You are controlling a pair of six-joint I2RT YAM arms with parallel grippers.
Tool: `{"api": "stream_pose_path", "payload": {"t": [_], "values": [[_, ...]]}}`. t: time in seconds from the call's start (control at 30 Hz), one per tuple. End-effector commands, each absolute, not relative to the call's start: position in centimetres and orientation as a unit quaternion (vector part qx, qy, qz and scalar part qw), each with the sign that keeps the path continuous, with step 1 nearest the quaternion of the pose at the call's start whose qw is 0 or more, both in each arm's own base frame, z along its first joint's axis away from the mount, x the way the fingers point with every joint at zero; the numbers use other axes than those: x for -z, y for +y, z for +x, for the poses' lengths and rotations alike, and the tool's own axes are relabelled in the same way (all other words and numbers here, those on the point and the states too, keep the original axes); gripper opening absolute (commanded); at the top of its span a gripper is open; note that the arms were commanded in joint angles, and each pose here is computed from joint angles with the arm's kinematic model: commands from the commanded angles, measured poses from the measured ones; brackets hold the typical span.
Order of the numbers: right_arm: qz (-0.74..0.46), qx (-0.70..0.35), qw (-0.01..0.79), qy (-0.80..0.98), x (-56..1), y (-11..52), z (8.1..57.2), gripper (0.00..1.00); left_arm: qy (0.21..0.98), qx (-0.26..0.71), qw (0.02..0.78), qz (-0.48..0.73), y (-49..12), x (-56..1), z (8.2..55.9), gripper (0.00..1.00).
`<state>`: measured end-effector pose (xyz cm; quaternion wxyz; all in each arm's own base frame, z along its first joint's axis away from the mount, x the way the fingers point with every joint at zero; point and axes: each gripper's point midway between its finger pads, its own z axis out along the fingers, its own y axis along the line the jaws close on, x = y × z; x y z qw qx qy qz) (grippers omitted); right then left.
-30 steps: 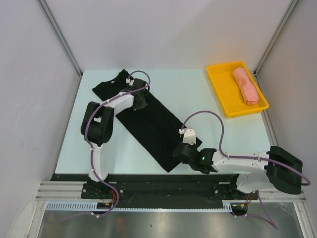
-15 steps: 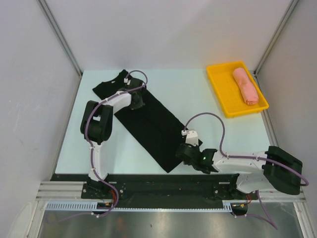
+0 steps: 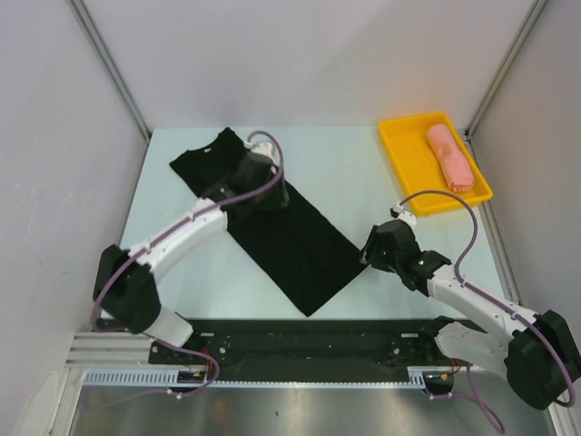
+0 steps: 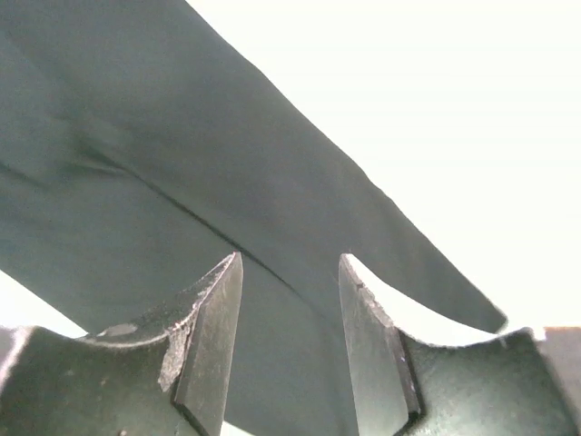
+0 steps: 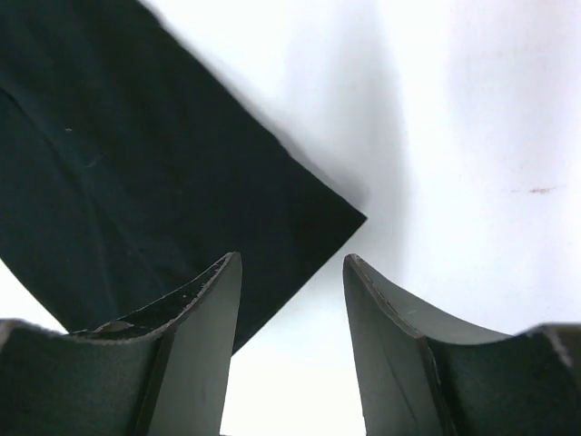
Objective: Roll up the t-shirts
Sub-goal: Roll the T-shirt to the center of the board.
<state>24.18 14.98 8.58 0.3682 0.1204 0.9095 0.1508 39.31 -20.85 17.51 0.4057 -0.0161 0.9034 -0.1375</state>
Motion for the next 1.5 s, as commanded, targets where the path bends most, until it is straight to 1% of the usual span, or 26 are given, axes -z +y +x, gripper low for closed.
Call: {"api": "stream_pose_path", "payload": {"t": [0.0,0.03,0.07,0.1,0.13,0.17,0.23,0.27,0.37,0.43,0.6,0.63,0.8,0.93,1.07,1.23,1.37,1.43,1.47], "values": [[0.13,-0.216,0.329,0.91,-7.4,15.8,24.0,0.56,0.921,0.141,0.354,0.081,-24.3,-14.3,28.7,0.52],[0.141,-0.227,0.322,0.908,-7.2,15.5,24.1,0.56,0.923,0.14,0.349,0.086,-24.5,-13.9,27.2,0.53],[0.147,-0.228,0.32,0.908,-6.9,15.2,24.2,0.57,0.926,0.136,0.333,0.118,-25.4,-12.4,24.2,0.54],[0.149,-0.236,0.318,0.906,-6.8,15.2,24.2,0.57,0.925,0.138,0.33,0.13,-25.5,-12.4,22.6,0.55],[0.157,-0.239,0.309,0.907,-6.1,14.9,23.9,0.58,0.926,0.135,0.327,0.135,-25.7,-11.9,21.4,0.59],[0.158,-0.243,0.304,0.908,-5.8,14.9,23.7,0.58,0.925,0.134,0.315,0.163,-26.4,-11.0,19.0,0.61],[0.164,-0.258,0.303,0.903,-5.6,15.2,23.8,0.58,0.925,0.129,0.309,0.179,-26.9,-10.2,17.2,0.65],[0.167,-0.256,0.298,0.904,-5.0,15.0,23.6,0.58,0.922,0.128,0.305,0.202,-27.4,-9.7,15.6,0.65],[0.176,-0.255,0.293,0.905,-4.1,14.9,23.6,0.57,0.914,0.141,0.299,0.234,-29.2,-8.8,13.4,0.66],[0.182,-0.255,0.29,0.904,-3.7,14.8,23.8,0.54,0.915,0.135,0.288,0.247,-30.0,-7.7,12.3,0.63],[0.195,-0.251,0.293,0.902,-3.1,14.2,24.2,0.48,0.91,0.118,0.285,0.277,-31.7,-6.8,10.8,0.59],[0.195,-0.25,0.293,0.902,-3.1,14.2,24.3,0.46,0.91,0.114,0.277,0.285,-31.9,-6.1,10.3,0.57],[0.196,-0.248,0.289,0.904,-2.8,14.1,24.3,0.4,0.905,0.115,0.28,0.299,-33.3,-5.4,9.7,0.56],[0.195,-0.248,0.285,0.905,-2.6,14.1,24.2,0.39,0.901,0.122,0.279,0.309,-34.4,-5.2,9.3,0.56],[0.195,-0.247,0.285,0.906,-2.5,14.1,24.2,0.38,0.903,0.109,0.271,0.317,-34.4,-4.1,9.0,0.56],[0.19,-0.253,0.29,0.903,-2.6,14.4,24.7,0.37,0.903,0.058,0.283,0.317,-33.0,-2.8,9.6,0.54],[0.188,-0.256,0.288,0.903,-2.4,14.5,24.9,0.34,0.904,0.048,0.283,0.317,-32.5,-2.3,9.7,0.48],[0.189,-0.255,0.288,0.904,-2.3,14.5,24.9,0.31,0.904,0.044,0.282,0.318,-32.4,-2.1,9.6,0.42],[0.189,-0.254,0.29,0.903,-2.4,14.5,25.0,0.27,0.904,0.042,0.285,0.317,-32.4,-2.1,9.7,0.39]]}}
